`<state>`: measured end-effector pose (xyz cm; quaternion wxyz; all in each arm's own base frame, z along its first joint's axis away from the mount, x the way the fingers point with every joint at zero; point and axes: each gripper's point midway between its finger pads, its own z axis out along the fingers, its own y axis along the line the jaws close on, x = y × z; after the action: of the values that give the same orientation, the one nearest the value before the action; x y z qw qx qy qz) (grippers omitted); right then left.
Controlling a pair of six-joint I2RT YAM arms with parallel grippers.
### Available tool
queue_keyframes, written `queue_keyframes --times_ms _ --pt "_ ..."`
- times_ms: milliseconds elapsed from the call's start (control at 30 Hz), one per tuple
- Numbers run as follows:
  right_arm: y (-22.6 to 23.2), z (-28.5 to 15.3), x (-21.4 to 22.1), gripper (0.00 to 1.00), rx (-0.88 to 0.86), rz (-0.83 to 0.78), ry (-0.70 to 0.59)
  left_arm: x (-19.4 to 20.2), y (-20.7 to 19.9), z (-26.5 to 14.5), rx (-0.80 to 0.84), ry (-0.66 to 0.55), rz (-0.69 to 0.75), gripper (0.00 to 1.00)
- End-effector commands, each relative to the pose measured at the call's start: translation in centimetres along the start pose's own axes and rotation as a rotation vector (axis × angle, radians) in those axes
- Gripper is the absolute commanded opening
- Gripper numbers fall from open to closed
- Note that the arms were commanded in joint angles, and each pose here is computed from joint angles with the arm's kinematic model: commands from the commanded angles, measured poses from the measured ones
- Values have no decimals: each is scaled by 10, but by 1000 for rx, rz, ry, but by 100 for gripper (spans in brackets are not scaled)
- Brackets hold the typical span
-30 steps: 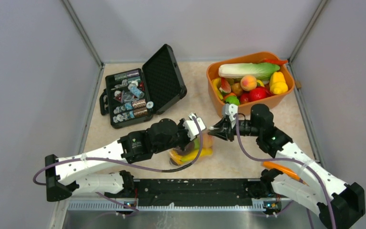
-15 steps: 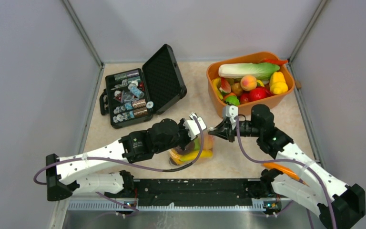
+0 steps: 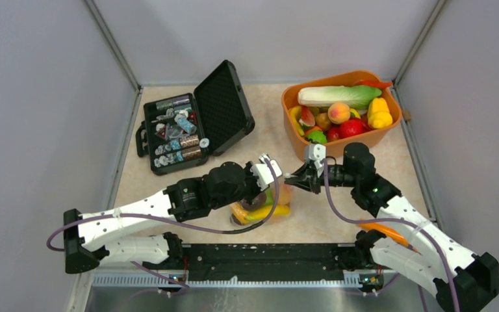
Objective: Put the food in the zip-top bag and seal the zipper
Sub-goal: Zip the zipper food storage bag at the center of the board.
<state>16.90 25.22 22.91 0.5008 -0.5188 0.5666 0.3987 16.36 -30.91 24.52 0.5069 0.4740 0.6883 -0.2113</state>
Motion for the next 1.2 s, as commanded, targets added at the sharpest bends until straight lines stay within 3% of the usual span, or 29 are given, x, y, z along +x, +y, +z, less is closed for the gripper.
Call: queue_keyframes --times_ms 0,100,267,300,367,400,533,600,733,933,1167 --pt "-1 -1 -28 7 -10 -62 -51 -17 4 -7 -4 -44 -13 0" --pt "-2 -1 -28 0 -1 -59 -54 -17 3 -6 1 -43 -14 0" --pt "-5 0 -29 0 15 -53 -57 -18 3 -6 -2 -45 -23 3" --pt "-6 0 -29 0 18 -52 -57 -20 3 -6 -2 -53 -28 15" --pt "-5 1 -28 0 12 -43 -54 -27 2 -6 4 -88 -39 49" --pt "-5 1 -27 0 7 -38 -51 -34 1 -7 11 -115 -45 56" --pt "-1 3 -24 0 -22 -24 -44 -69 -14 -8 117 -234 -61 65" --pt "0 3 -24 0 -31 -25 -47 -78 -22 -6 178 -261 -61 63" --pt "2 1 -25 0 -27 -30 -45 -83 -29 2 267 -261 -74 44" --pt "8 -2 -28 0 -46 -46 -53 -79 -28 9 319 -253 -65 41" --pt "10 -4 -27 0 -50 -52 -51 -79 -27 14 355 -237 -47 21"
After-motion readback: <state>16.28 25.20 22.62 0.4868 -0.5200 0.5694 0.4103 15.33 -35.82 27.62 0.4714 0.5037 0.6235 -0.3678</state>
